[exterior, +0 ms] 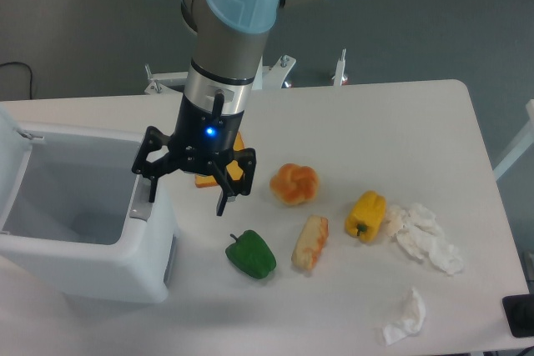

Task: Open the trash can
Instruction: 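Lift the gripper up and away from the opened trash can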

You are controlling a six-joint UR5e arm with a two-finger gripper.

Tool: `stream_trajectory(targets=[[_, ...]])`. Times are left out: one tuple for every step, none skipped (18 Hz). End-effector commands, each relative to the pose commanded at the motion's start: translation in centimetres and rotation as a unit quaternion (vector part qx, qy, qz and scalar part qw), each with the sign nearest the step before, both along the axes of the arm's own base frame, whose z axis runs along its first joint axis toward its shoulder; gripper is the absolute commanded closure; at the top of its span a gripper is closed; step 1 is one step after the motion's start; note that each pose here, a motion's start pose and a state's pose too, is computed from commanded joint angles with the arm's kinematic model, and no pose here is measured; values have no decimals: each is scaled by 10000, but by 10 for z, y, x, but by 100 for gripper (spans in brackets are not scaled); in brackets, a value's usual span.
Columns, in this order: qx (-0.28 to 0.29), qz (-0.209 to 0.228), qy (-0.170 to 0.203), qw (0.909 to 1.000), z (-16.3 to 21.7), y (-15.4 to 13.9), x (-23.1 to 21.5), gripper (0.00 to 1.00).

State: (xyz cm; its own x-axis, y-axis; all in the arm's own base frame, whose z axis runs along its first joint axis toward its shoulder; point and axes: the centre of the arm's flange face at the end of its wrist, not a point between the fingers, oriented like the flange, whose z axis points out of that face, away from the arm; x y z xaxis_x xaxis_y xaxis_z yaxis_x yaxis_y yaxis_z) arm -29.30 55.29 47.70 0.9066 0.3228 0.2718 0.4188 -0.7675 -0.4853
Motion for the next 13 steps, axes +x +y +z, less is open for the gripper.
stream_trajectory(targets=[[11, 15, 11, 10000, 1, -1, -2, 0], [22, 23, 21, 10000, 2, -1, -2, 0], [27, 31, 27, 10000, 3, -2, -3, 0], [38, 46, 38, 10000, 4, -3, -5, 0], [60, 93, 64, 9999, 7, -6, -11, 0], [87, 131, 91, 9998, 11, -8, -16, 0], [114, 147, 118, 9998, 14, -8, -18, 0], [130, 182, 150, 9996, 17, -10, -23, 0], [147, 204, 188, 9995, 20, -13, -29, 0], [149, 142, 255, 9995, 21, -14, -31, 0], [151, 49, 353, 9993, 22, -16, -34, 0], [133, -70, 489, 9987, 22, -19, -39, 0], [118, -229, 652, 9975, 23, -21, -41, 0]])
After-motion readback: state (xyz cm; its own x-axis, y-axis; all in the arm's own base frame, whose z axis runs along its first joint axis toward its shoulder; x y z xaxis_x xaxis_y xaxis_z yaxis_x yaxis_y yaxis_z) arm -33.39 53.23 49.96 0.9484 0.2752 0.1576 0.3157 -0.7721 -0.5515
